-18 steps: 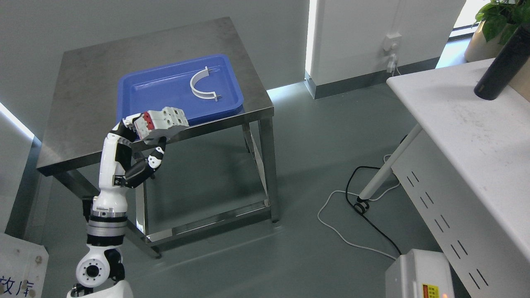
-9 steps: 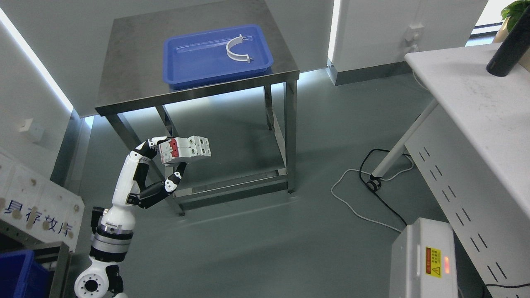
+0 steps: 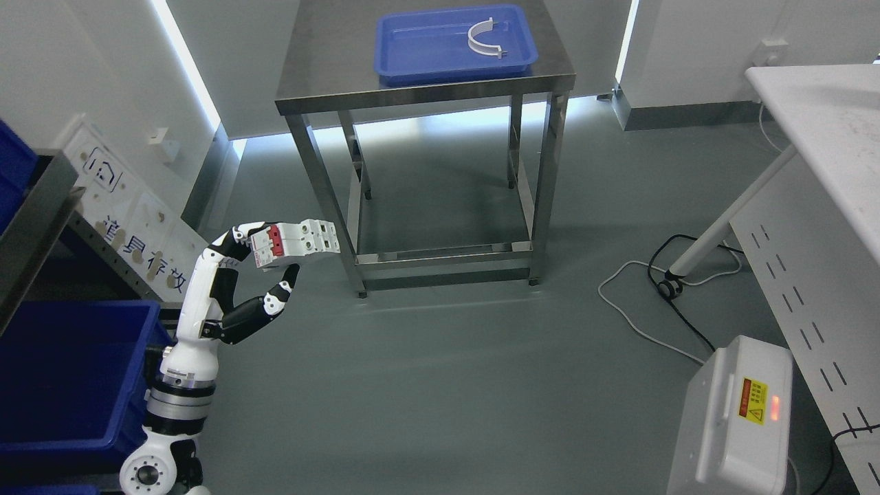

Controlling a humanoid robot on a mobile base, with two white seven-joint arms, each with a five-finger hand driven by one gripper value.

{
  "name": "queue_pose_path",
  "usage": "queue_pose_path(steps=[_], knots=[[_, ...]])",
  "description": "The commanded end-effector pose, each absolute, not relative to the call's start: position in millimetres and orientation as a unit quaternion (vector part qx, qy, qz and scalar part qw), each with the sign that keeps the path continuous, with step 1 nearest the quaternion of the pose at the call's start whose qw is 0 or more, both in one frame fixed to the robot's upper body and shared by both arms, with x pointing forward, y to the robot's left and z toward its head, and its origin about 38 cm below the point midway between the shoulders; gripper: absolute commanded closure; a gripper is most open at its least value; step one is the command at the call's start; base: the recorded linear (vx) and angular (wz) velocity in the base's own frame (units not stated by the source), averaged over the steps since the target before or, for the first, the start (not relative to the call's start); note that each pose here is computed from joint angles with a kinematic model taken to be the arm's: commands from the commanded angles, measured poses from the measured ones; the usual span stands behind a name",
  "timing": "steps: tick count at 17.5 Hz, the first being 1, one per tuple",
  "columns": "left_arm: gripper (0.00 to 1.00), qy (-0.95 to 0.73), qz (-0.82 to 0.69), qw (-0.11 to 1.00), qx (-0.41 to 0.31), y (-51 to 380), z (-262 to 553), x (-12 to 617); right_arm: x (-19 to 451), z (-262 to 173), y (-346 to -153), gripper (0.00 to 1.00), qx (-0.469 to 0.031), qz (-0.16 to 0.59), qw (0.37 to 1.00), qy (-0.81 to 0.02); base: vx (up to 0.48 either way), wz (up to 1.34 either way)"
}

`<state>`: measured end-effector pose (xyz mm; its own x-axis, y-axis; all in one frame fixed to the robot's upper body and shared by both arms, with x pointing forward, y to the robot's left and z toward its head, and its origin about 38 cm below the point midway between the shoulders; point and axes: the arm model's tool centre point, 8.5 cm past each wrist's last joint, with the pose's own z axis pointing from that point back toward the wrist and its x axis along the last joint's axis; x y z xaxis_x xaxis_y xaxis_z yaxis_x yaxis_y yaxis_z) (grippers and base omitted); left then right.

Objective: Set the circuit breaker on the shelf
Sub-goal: 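Carry the held breaker in the left hand while turning toward the bin shelf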

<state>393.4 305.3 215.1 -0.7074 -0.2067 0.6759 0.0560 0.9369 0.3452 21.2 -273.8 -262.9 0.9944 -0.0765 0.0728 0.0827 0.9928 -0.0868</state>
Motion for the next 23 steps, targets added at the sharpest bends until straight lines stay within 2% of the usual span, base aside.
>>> queue_pose_path(steps=[1,11,18,23], knots=[[0.84,-0.923,-0.169,0.342,0.052,308.0,256.9,403.9,21.0,-261.7,-285.1,0.0,-0.054,-0.039,0.997,-0.035,-0.318,0.25],[0.84,-0.93,-0.232,0.283,0.042,280.1,301.1,408.5,21.0,-261.7,-285.1,0.0,-0.054,-0.039,0.997,-0.035,-0.294,0.16],[0.84,-0.917,-0.291,0.266,0.062,250.4,352.1,430.1,21.0,-261.7,-285.1,0.0,-0.054,-0.04,0.997,-0.035,-0.257,0.66],[0.84,-0.916,-0.308,0.253,0.052,235.3,360.3,432.2,21.0,-261.7,-285.1,0.0,-0.054,-0.039,0.997,-0.035,-0.191,0.74]])
